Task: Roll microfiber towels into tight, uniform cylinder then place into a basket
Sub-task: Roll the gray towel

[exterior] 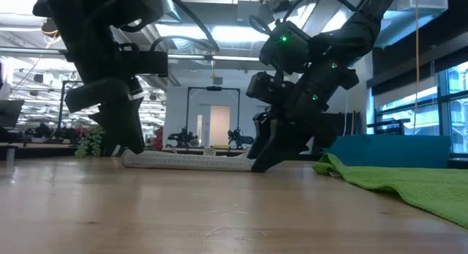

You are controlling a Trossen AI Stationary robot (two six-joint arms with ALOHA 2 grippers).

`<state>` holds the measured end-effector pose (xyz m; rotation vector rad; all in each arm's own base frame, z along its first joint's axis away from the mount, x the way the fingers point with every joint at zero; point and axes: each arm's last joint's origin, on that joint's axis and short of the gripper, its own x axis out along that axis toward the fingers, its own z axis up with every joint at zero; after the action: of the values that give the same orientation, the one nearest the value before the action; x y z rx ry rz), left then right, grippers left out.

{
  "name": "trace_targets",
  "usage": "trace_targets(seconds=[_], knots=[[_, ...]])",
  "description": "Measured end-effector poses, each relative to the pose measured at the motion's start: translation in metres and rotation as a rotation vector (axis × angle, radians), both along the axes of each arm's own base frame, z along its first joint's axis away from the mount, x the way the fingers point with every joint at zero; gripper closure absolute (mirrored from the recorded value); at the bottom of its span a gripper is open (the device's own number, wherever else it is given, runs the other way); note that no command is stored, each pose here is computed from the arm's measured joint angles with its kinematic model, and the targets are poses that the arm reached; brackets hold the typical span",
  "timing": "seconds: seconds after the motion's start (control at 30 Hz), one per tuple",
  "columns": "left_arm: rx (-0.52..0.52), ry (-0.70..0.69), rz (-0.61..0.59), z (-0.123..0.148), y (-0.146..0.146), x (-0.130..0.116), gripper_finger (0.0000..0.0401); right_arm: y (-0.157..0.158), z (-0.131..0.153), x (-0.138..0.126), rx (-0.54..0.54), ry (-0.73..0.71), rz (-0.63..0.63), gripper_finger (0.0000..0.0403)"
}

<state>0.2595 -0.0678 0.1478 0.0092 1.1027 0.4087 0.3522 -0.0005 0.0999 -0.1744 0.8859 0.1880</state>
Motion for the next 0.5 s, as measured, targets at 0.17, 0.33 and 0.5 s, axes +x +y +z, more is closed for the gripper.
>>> trace_targets(seconds=[0.17,0.33,0.5], knots=[[-0.011,0.021,-0.05,-0.0003,-0.0024,-0.0006,0.0329,0.0,-0.0001,0.0,0.001,0.0,-0.001,0.0195],[-0.01,0.023,-0.075,-0.0001,-0.003,0.0,0.0334,0.0,-0.0001,0.0,0.001,0.0,-0.002,0.0195],[-0.002,0.025,-0.083,0.0,-0.0028,0.0,0.0309,0.0,0.0003,0.0005,0.002,-0.006,-0.002,0.0195]])
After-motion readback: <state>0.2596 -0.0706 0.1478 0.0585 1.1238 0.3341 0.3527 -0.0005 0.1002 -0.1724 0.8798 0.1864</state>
